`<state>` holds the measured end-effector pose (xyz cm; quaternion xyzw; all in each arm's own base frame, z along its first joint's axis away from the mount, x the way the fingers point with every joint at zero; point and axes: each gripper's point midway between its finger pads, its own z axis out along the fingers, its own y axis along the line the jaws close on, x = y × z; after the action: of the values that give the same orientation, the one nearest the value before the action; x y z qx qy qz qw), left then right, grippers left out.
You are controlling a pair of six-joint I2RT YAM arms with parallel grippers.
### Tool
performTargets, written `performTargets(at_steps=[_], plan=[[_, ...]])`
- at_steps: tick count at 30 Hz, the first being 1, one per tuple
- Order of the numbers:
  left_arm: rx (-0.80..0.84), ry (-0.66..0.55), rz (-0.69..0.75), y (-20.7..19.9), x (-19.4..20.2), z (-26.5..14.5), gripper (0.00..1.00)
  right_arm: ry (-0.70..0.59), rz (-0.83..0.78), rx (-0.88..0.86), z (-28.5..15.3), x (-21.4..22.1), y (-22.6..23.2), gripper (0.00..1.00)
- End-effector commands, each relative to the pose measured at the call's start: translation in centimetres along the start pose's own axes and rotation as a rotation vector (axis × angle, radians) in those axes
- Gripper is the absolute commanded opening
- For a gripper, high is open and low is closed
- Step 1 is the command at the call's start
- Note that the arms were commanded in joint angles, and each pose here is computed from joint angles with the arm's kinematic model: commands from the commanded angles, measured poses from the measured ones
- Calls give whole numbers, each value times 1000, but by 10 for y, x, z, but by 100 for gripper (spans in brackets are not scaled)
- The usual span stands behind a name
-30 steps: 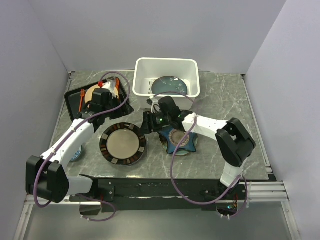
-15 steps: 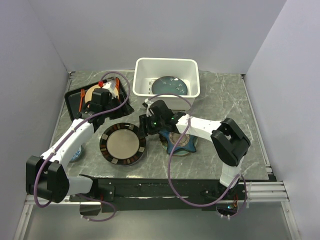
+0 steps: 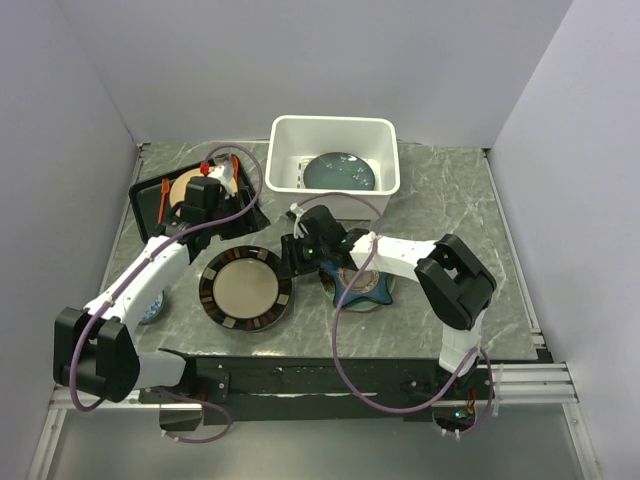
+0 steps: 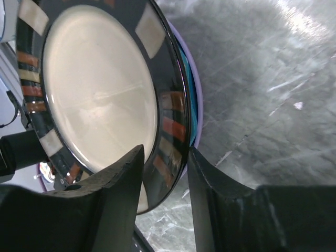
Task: Place the plates into the plastic bin on the countertop
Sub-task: Pick up the plate at the center of the board.
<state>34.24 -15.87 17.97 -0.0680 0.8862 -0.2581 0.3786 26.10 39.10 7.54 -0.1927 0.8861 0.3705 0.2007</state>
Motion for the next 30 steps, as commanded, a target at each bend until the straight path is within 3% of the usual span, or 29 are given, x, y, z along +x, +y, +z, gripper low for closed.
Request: performTargets(at_steps=[1, 3, 6, 7, 9, 30], plan=[[24, -15, 21, -5, -6, -1, 73, -2, 10, -59, 6, 0, 11, 45], [26, -13, 22, -5, -6, -2, 73, -8, 11, -77, 7, -1, 13, 42], [31, -13, 21, -7, -6, -2, 73, 2, 18, -86, 8, 2, 14, 28], [33, -12, 21, -7, -6, -2, 73, 0, 18, -76, 8, 1, 12, 12], [29, -11, 22, -6, -6, -1, 73, -4, 25, -70, 6, 1, 12, 0], [64, 31, 11, -3, 12, 12, 72, -131, 54, 37, -49, -21, -13, 0]])
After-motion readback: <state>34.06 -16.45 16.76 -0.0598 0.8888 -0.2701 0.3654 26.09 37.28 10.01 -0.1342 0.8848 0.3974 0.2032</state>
